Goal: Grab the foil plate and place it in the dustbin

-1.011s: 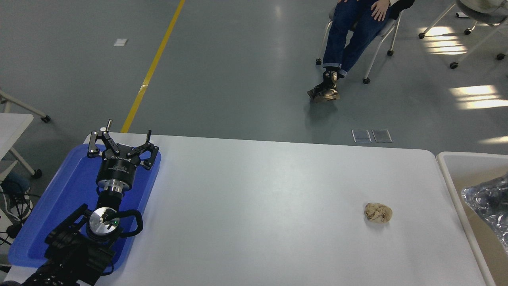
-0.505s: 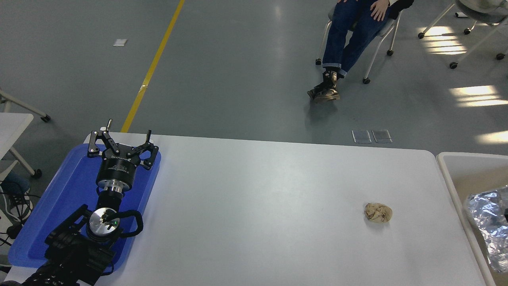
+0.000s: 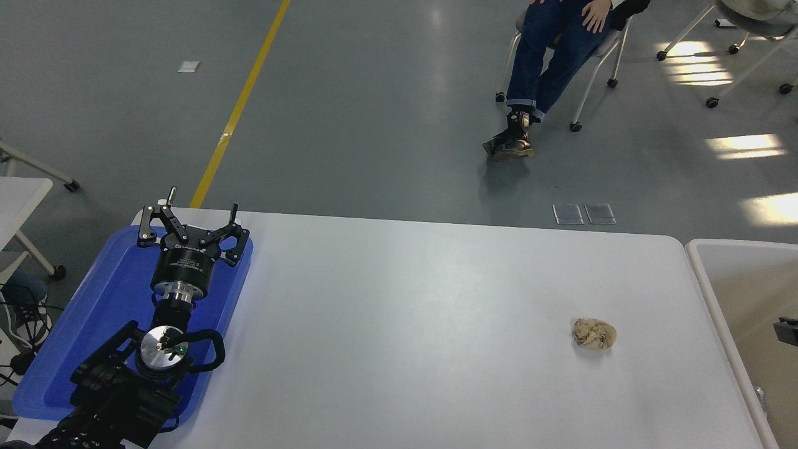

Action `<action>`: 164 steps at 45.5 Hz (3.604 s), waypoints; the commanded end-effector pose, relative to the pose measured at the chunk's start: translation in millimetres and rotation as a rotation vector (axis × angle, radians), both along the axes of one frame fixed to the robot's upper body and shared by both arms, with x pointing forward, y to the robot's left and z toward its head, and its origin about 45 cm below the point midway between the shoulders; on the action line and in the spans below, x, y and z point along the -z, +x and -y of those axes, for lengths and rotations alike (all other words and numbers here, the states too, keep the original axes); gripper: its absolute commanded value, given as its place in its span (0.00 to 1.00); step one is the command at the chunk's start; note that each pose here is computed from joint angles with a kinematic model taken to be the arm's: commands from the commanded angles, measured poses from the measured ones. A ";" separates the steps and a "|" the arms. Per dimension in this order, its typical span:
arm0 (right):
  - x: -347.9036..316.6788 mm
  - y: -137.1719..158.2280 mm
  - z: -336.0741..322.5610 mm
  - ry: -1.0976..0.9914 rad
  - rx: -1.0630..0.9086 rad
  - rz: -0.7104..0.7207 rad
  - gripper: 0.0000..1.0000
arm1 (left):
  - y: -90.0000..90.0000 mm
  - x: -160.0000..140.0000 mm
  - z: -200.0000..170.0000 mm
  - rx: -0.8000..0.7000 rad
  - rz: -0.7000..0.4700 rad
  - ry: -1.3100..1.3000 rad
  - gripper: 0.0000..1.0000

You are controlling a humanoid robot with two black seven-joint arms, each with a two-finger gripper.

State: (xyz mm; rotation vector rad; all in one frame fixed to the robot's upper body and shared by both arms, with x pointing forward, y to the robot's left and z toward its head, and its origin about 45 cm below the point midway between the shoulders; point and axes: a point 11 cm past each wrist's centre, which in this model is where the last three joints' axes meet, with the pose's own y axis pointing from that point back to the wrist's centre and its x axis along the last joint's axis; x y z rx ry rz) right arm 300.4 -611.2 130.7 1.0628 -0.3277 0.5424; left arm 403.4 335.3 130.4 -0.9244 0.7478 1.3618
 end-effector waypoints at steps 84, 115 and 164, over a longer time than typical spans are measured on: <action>-125.4 5.4 -254.7 0.602 -0.190 -0.418 1.00 | 0.3 -0.3 0.9 0.006 0.000 0.001 1.00; -198.3 5.9 -338.9 0.699 -0.041 -0.455 1.00 | 0.3 -0.4 1.0 0.007 0.001 0.001 1.00; -240.1 8.1 -402.9 0.801 -0.026 -0.529 1.00 | 0.8 -0.8 1.3 0.008 0.000 0.001 1.00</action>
